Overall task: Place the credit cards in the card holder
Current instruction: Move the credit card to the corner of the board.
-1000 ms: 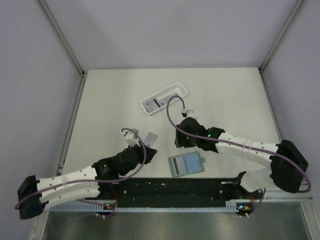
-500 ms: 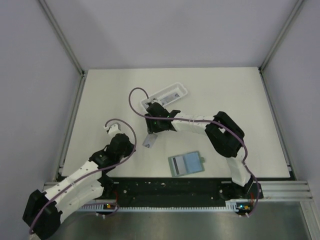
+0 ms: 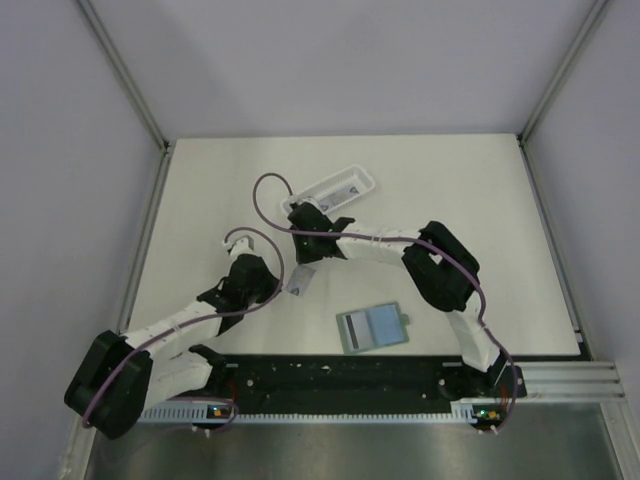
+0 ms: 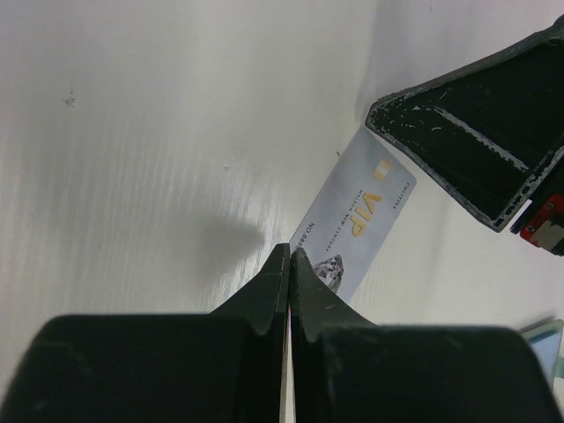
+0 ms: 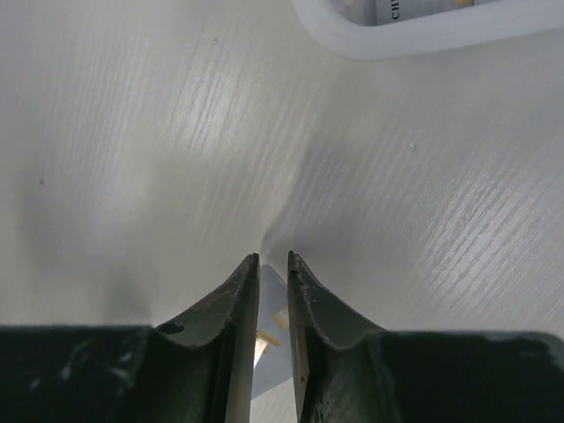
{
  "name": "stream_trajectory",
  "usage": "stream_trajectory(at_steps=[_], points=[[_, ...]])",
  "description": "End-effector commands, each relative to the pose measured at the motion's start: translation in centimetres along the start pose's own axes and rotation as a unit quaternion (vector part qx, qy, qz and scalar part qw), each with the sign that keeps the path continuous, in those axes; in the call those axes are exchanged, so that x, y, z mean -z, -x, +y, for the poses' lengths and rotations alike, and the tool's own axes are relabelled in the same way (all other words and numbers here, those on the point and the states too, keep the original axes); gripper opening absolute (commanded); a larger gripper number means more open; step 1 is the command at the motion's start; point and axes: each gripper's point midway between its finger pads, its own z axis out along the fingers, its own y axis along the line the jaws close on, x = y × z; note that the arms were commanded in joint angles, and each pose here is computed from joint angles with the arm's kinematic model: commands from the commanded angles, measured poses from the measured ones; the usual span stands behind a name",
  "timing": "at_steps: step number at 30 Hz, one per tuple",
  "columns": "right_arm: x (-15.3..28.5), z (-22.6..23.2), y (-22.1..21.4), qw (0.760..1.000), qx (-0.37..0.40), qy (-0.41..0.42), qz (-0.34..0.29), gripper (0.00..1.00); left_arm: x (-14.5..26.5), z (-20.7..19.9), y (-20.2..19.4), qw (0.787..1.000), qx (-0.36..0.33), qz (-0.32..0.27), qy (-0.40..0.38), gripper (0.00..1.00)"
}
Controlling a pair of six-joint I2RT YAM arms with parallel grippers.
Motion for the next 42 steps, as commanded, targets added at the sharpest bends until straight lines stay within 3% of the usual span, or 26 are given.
stream_trajectory(at_steps=[1, 6, 10, 19, 42], points=[[0.1, -0.7, -0.8, 1.0, -0.015, -0.009, 0.005, 0.16, -0.8, -1.0, 0.7, 1.0, -0.003, -0.014, -0.023, 0.0], [0.4, -2.1, -2.6, 0.999, -0.022, -0.028, 0.018, 0.05, -1.6, -0.4, 0.3, 1.0, -0.001, -0.011, -0.007, 0.0], [0.6, -2.7, -3.9, 0.999, -0.025, -0.029, 0.031, 0.02, -2.2, -0.3, -0.3, 1.0, -0.003, 0.002, -0.005, 0.0], [1.4, -2.1, -5.6, 0.998, -0.037, 0.007, 0.043, 0.01, -2.3, 0.0, -3.5, 0.998, -0.002, 0.06, -0.025, 0.0], [4.1, -0.8, -11.6, 0.997, -0.026, 0.012, 0.073, 0.01, 1.7, -0.3, -9.4, 0.994, -0.015, 0.097, -0.042, 0.0]])
